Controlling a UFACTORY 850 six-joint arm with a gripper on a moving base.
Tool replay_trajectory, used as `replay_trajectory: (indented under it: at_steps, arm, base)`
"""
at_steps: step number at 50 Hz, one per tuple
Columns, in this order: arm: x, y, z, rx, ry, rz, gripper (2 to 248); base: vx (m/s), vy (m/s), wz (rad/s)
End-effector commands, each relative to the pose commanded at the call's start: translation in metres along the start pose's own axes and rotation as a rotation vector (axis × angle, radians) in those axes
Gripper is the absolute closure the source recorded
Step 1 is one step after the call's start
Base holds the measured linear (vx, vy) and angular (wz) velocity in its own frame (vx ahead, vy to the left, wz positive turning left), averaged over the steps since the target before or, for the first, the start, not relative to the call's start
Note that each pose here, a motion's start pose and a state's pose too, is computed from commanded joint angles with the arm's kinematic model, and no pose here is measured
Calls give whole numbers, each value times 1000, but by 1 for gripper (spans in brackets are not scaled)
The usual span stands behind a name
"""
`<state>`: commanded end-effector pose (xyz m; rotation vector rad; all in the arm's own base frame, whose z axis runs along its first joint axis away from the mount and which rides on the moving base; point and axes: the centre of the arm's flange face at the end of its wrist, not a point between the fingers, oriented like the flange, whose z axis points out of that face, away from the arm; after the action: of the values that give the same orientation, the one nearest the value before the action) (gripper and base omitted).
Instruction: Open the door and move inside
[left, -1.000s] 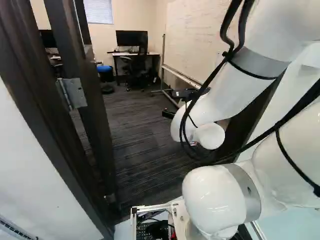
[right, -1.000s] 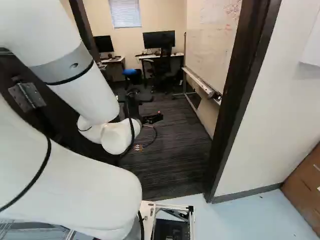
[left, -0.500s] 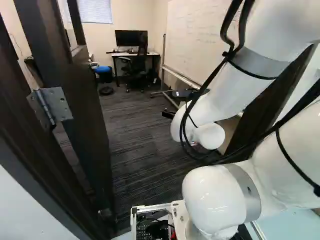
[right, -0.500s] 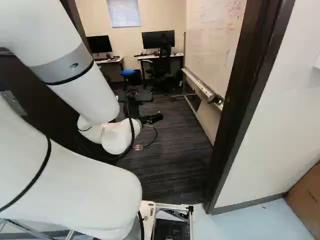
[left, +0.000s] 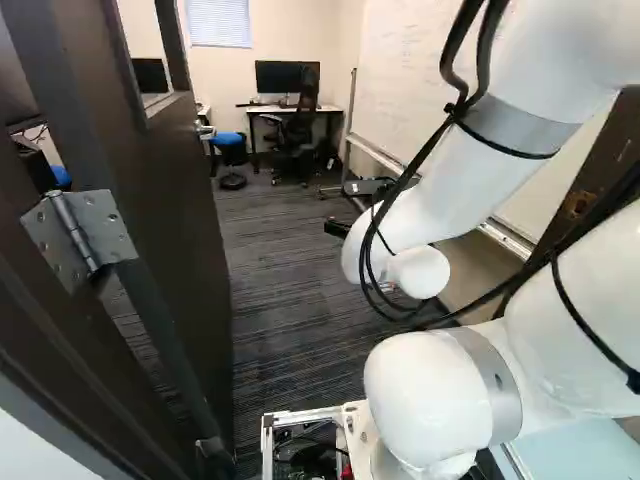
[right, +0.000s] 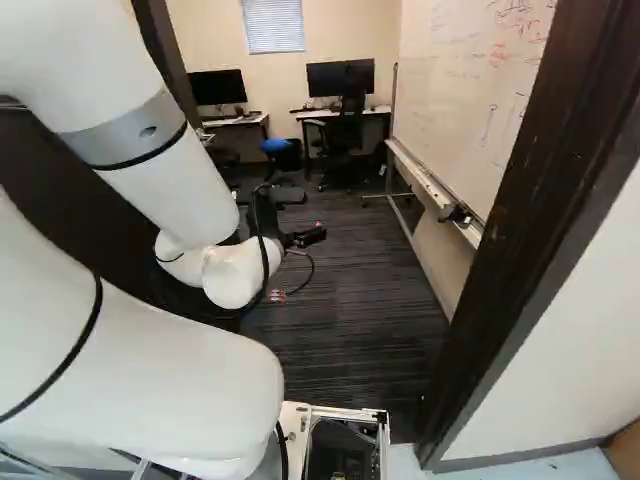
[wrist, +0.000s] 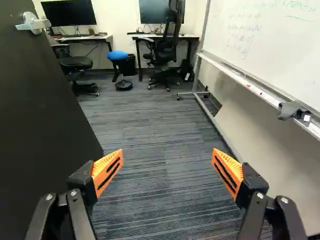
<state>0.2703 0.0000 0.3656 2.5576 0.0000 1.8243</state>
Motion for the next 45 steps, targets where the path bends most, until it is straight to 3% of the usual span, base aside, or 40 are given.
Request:
replay_trajectory:
  at_steps: [30,45]
  arm:
    - [0,0,0,0,0,0,3]
    - [0,0,0,0,0,0,3]
  base:
    - [185,-2,187]
    - [140,-19,26]
